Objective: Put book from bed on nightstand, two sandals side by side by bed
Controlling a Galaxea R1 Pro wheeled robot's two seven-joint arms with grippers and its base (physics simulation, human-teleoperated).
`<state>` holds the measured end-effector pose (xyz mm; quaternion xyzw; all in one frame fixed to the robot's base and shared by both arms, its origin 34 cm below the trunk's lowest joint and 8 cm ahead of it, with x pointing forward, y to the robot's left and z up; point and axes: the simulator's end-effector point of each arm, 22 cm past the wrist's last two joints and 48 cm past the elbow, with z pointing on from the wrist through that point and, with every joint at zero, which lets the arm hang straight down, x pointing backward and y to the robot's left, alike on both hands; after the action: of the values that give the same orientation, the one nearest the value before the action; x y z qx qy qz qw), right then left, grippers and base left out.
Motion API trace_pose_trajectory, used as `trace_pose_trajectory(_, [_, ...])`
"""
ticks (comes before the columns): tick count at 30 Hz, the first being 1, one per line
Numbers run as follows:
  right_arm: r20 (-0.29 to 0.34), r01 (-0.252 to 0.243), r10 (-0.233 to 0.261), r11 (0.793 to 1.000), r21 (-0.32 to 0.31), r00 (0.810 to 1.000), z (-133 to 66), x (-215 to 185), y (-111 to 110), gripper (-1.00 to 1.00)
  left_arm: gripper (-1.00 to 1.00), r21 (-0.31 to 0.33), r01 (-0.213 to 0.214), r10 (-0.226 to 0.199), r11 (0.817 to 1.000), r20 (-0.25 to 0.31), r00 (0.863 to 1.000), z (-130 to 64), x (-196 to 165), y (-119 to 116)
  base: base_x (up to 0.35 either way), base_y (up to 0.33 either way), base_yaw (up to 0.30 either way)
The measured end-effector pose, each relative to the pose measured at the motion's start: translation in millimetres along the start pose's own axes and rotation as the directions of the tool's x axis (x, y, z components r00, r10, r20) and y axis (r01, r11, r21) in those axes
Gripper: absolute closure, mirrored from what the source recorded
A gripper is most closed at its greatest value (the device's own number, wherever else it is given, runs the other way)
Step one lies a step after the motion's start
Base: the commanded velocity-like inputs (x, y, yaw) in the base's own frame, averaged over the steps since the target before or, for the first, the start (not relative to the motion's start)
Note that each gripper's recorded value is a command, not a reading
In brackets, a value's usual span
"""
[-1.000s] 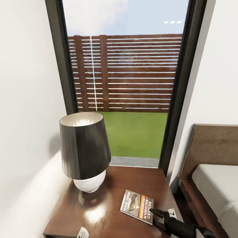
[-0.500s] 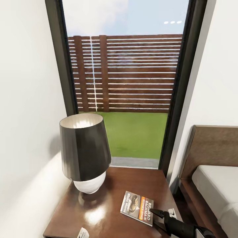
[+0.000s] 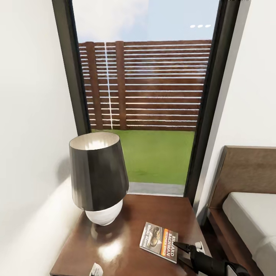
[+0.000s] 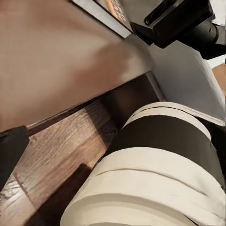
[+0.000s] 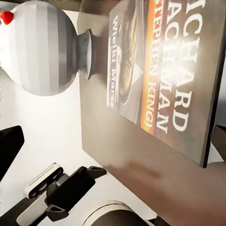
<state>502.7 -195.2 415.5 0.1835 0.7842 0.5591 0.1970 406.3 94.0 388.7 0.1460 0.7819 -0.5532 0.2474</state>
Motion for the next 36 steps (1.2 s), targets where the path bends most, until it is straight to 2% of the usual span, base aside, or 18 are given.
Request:
trace_pose_trajectory(2, [0.000, 0.000, 0.000, 1.000, 0.000, 1.000, -0.7, -1, 4, -1.00, -1.00, -0.006, -0.006, 0.006, 1.000, 0.018, 1.000, -1.7, -8, -1, 0.000, 0.000, 0.000])
trace_pose_trajectory(36, [0.005, 0.010, -0.010, 1.000, -0.005, 1.000, -13.8, -26, 78, -1.00, -1.00, -0.010, -0.004, 0.004, 1.000, 0.016, 1.000, -17.6, -63, -51, 0.000, 0.000, 0.000])
